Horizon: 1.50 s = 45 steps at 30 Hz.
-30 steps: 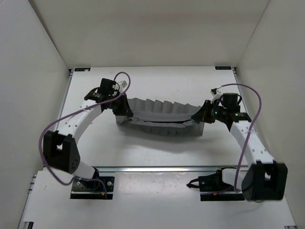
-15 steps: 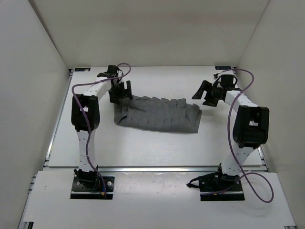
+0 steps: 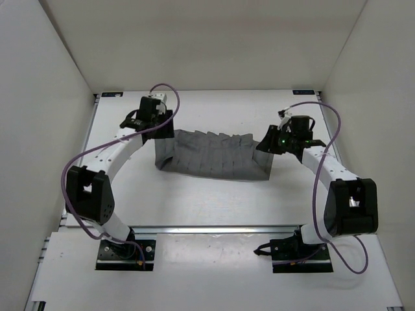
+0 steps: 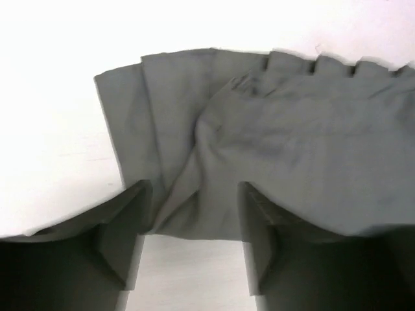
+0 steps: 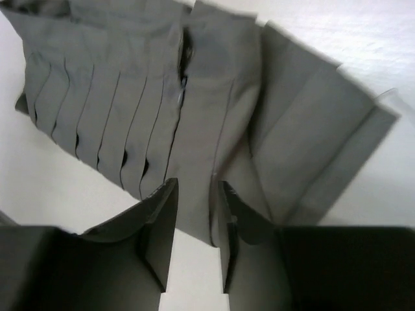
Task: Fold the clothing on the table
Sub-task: Fold the skirt
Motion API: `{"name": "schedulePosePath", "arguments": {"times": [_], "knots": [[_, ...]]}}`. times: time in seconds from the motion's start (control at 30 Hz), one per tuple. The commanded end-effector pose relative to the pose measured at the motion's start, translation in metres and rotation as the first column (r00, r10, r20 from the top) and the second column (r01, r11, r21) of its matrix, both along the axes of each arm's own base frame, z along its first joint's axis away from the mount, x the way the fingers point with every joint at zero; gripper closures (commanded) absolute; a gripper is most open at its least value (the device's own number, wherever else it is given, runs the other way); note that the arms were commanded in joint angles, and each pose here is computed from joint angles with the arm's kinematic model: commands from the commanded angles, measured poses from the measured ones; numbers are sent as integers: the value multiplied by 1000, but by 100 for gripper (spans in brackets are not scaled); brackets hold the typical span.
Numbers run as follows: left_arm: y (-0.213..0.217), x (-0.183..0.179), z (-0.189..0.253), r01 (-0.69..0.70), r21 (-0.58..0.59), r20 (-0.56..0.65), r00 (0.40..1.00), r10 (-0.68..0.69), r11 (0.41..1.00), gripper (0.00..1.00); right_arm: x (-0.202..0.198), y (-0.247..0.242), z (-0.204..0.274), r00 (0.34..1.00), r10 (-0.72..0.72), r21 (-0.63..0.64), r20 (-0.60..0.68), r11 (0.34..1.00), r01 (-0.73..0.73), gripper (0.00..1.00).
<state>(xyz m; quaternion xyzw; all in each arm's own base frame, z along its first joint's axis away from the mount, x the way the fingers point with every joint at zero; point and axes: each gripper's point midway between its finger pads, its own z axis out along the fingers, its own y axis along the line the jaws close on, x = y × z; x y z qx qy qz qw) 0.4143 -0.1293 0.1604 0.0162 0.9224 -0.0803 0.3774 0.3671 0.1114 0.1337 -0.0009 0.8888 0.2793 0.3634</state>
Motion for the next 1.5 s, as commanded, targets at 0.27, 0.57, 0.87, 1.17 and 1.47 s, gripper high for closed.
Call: {"name": "schedulePosePath", "arguments": {"times": [0.27, 0.57, 0.87, 1.17, 1.47], "knots": [[-19, -45, -55, 19, -164, -93, 995, -34, 986, 100, 18, 57, -9, 990, 142, -33, 12, 989, -141, 98], [-33, -46, -92, 2, -270, -180, 982, -53, 963, 100, 19, 46, -76, 978, 119, -47, -170, 991, -129, 100], [-19, -40, -117, -32, -237, -272, 962, -34, 971, 100, 20, 13, -73, 986, 34, -29, -164, 999, -39, 100], [-13, -20, -72, 85, -124, -215, 970, -110, 989, 66, 15, -12, -10, 999, -43, 33, -12, 998, 44, 29], [20, -33, -83, 36, -22, -266, 963, -40, 999, 1, -35, -26, -68, 979, -77, -163, -187, 986, 47, 5]]}}
